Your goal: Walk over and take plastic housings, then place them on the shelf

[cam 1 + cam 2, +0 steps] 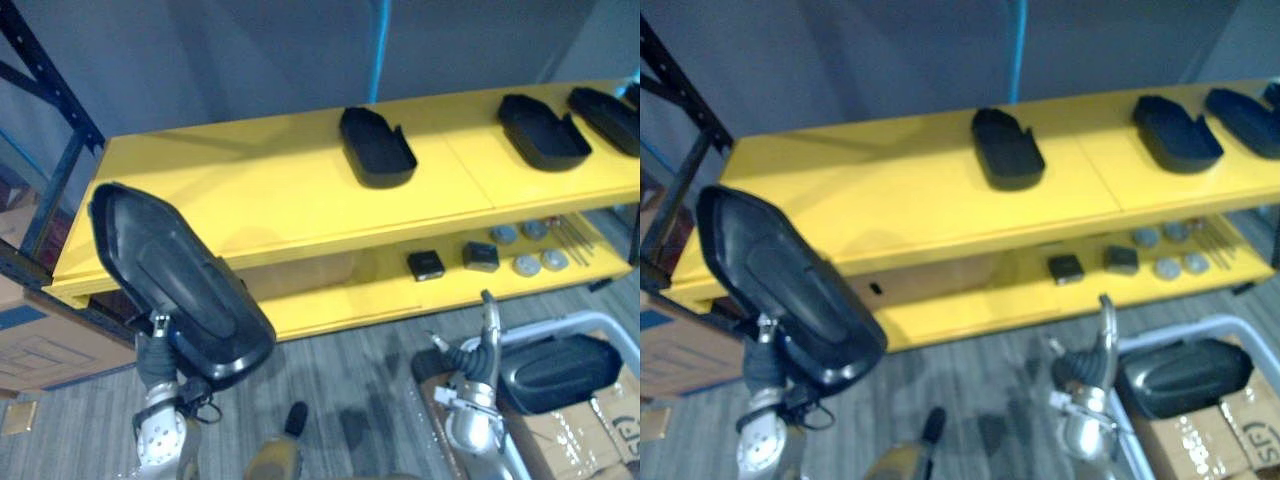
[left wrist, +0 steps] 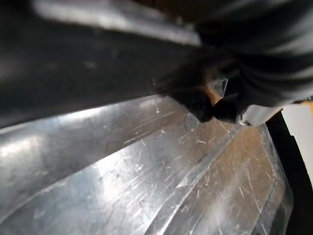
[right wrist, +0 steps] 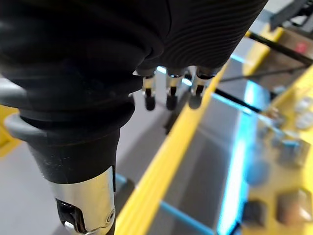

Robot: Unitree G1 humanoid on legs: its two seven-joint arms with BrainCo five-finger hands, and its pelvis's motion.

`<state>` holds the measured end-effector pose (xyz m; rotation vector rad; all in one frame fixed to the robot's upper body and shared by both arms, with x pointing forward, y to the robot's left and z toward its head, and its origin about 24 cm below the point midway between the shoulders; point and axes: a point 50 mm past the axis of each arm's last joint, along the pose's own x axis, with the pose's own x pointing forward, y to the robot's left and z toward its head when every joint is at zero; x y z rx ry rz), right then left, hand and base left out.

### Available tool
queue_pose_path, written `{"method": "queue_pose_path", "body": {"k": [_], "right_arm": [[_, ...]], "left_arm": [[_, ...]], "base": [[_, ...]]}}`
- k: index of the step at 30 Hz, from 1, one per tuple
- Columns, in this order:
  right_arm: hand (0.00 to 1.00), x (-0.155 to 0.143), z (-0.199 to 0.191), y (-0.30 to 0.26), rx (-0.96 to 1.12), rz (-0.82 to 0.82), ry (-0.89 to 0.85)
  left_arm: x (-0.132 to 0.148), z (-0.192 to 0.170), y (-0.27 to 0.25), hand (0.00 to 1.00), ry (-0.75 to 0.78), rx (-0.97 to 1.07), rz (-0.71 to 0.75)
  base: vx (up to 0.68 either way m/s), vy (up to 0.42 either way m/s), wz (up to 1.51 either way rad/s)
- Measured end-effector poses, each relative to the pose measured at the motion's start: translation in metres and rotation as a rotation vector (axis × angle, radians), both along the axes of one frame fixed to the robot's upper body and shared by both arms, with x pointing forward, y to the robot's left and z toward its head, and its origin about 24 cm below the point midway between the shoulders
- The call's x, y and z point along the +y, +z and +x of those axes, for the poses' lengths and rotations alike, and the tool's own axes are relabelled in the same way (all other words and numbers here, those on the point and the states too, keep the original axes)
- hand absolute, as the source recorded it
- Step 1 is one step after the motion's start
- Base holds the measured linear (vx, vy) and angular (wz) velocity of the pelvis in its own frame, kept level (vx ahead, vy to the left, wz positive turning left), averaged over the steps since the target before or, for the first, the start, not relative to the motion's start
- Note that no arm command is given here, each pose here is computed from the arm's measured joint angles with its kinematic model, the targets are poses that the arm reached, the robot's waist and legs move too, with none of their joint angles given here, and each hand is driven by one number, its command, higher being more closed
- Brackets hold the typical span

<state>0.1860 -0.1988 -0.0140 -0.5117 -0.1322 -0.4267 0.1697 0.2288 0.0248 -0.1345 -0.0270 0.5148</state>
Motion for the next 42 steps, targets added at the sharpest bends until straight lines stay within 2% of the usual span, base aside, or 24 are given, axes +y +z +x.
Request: {"method": "queue_pose_path", "body": {"k": [4, 13, 19, 24, 27, 31, 38, 42], "right_arm": [[0.0, 0.0, -0.01, -0.007, 0.045, 0.02, 0.009], [0.0, 0.001, -0.007, 0.002, -0.014, 0.096, 0.023], [0.0, -0.021, -0.009, 0.003, -0.034, 0.181, -0.121], [0.0, -0.018, -0.001, 0.004, -0.049, 0.238, -0.156], [0.0, -0.018, 0.005, 0.009, -0.075, 0.231, -0.154], [0.0, -0.032, 0.002, 0.022, -0.171, 0.148, -0.286], [0.0, -0.046, 0.006, 0.042, -0.27, 0.114, -0.321], [0.0, -0.06, 0.012, 0.056, -0.351, 0.072, -0.393]], "left_arm": [[-0.005, -0.005, 0.001, 1.0, 0.013, -0.01, -0.026], [0.003, -0.026, 0.001, 1.0, 0.047, 0.023, -0.003], [0.018, -0.017, 0.028, 1.0, 0.031, -0.1, 0.069], [0.022, -0.009, 0.039, 1.0, -0.028, -0.124, 0.15], [0.022, -0.004, 0.042, 1.0, -0.036, -0.143, 0.154], [0.024, 0.007, 0.046, 1.0, -0.036, -0.167, 0.166], [0.018, 0.002, 0.035, 1.0, -0.018, -0.132, 0.124], [0.017, 0.002, 0.048, 1.0, -0.005, -0.202, 0.134]], "base": [[-0.14, -0.082, 0.3], [0.02, 0.022, -0.02], [0.23, 0.123, 0.18], [0.04, 0.112, 0.12], [-0.08, 0.046, 0.11], [0.13, -0.062, 0.16], [0.13, -0.274, 0.17], [0.13, -0.127, -0.05]]}}
